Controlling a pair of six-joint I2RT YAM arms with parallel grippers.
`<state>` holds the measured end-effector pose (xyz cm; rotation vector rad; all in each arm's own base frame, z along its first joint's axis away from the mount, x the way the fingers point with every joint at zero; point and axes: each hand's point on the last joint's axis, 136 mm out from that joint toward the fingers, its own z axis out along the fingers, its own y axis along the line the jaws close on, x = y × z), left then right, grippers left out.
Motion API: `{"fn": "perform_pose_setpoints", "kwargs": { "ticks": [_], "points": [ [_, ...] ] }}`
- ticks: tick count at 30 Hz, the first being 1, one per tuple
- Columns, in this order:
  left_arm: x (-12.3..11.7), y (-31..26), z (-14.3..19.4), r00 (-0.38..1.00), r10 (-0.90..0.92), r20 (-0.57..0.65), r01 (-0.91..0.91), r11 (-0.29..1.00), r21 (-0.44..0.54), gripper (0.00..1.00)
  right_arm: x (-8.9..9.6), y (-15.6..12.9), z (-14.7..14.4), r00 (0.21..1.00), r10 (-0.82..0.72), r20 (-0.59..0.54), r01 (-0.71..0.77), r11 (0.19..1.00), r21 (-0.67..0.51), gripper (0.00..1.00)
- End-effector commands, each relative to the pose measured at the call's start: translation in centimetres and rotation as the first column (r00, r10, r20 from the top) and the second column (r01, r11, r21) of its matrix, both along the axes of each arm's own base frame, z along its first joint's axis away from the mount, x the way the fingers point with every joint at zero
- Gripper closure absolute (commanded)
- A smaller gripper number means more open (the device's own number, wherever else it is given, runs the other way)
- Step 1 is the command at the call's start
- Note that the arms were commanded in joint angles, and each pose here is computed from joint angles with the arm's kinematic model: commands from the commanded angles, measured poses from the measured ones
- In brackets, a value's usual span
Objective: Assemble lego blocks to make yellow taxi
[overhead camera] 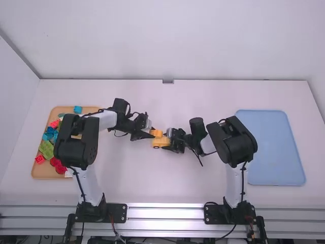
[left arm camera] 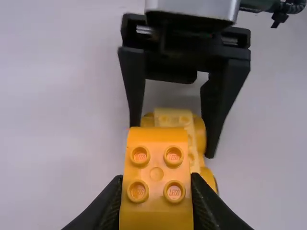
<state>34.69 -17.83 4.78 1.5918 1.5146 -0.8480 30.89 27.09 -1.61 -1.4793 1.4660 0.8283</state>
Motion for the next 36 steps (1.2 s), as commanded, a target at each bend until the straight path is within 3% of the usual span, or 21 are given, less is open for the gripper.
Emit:
{"fn": "perform_pose_setpoints", "kwargs": {
  "ticks": [1, 10, 18, 30, 36],
  "points": [
    [-1.2, -0.6, 0.8, 1.000, -0.016, 0.001, 0.016, 0.998, -0.065, 0.98, -0.4, 0.0, -0.6, 1.000, 0.006, -0.015, -0.006, 1.000, -0.006, 0.51],
    [-0.5, -1.6, 0.3, 0.998, 0.044, -0.037, -0.047, 0.995, -0.089, 0.98, -0.3, 0.0, -0.6, 1.000, 0.002, -0.010, -0.002, 1.000, -0.009, 0.49],
    [-1.2, -2.9, -2.2, 0.999, 0.036, -0.019, -0.035, 0.997, 0.065, 0.98, 0.2, -0.2, -0.8, 1.000, -0.019, 0.000, 0.019, 0.999, -0.025, 0.49],
    [-0.6, -2.2, -3.1, 0.994, 0.100, -0.047, -0.093, 0.987, 0.131, 0.98, 1.0, -0.2, -0.8, 0.999, -0.040, 0.014, 0.041, 0.998, -0.040, 0.49],
    [-1.1, -2.3, -2.9, 0.995, 0.080, -0.058, -0.073, 0.991, 0.113, 0.98, 1.2, 0.0, -0.4, 0.999, -0.035, 0.018, 0.035, 0.999, -0.026, 0.49]
  ]
}}
